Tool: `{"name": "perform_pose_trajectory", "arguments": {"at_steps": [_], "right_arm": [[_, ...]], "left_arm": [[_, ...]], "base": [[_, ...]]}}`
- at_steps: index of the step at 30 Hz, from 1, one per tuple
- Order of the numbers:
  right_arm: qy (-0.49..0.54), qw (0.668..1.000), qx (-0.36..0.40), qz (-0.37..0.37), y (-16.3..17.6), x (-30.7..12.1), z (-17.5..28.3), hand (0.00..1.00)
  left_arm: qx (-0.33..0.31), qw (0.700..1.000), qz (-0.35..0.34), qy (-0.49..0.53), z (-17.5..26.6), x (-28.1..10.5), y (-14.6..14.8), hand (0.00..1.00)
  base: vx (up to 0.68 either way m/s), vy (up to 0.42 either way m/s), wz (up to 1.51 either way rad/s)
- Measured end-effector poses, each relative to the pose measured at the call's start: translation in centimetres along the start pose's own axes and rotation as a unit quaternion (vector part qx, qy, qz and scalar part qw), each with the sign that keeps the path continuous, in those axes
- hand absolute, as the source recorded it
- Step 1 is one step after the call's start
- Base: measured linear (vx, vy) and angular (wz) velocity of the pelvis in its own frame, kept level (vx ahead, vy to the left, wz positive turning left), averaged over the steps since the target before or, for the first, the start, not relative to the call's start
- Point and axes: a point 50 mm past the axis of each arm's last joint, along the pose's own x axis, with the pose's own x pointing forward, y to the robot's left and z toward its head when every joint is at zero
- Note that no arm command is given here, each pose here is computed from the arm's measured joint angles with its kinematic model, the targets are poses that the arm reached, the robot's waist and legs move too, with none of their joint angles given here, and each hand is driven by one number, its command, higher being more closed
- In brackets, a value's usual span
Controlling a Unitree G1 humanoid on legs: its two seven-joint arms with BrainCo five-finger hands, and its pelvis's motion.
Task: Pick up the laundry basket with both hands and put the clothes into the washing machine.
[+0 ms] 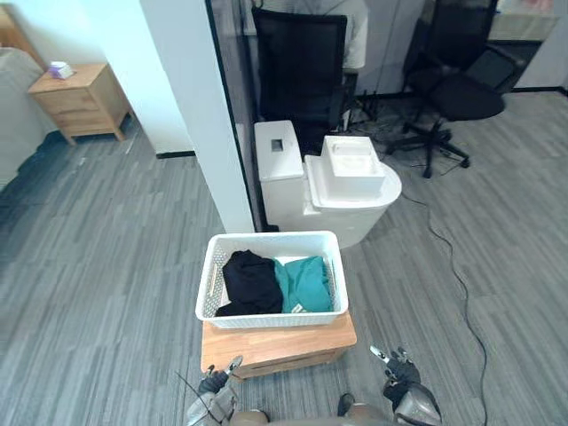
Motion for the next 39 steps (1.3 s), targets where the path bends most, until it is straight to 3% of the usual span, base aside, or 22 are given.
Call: {"name": "perform_pose_trajectory", "arguments": {"at_steps": [3,9,12,16,19,22,27,34,39], "right_arm": [[-0.030,1.000,0.000,0.008,0.4,-0.1,1.3,0.00],[-0.242,0.967,-0.067,0.041,1.4,-2.7,10.8,0.00],[-0.326,0.939,-0.095,0.054,1.3,-4.3,15.0,0.00],[-0.429,0.891,-0.120,0.087,1.2,-6.8,20.9,0.00],[-0.488,0.854,-0.144,0.112,1.2,-9.2,24.4,0.00],[-0.516,0.830,-0.153,0.145,1.6,-10.5,27.0,0.00],[-0.536,0.797,-0.197,0.195,3.9,-11.7,30.0,0.00],[-0.474,0.830,-0.218,0.200,5.6,-8.5,31.7,0.00],[-0.436,0.848,-0.235,0.187,6.6,-6.9,32.6,0.00]], "left_arm": [[-0.015,1.000,0.012,0.004,-0.1,0.0,0.6,0.00],[-0.048,0.997,0.037,-0.056,1.9,-0.8,2.6,0.00],[-0.067,0.984,0.035,-0.162,6.6,-2.3,4.4,0.00],[-0.081,0.936,0.076,-0.335,15.2,-5.7,9.0,0.00],[-0.075,0.912,0.107,-0.388,18.2,-7.5,11.4,0.00],[-0.062,0.904,0.113,-0.407,19.7,-8.1,12.0,0.00],[-0.024,0.885,0.102,-0.453,24.2,-9.5,11.7,0.00],[0.106,0.868,0.039,-0.484,30.8,-9.7,6.9,0.00],[0.143,0.874,0.000,-0.463,32.2,-8.3,3.0,0.00]], "base": [[0.10,-0.101,0.02],[0.04,-0.005,-0.05],[0.03,0.020,0.05],[0.02,0.010,0.15],[0.00,0.000,0.02],[-0.01,0.012,0.02],[-0.05,-0.007,-0.01],[-0.07,-0.010,-0.01],[-0.07,-0.002,-0.13]]}}
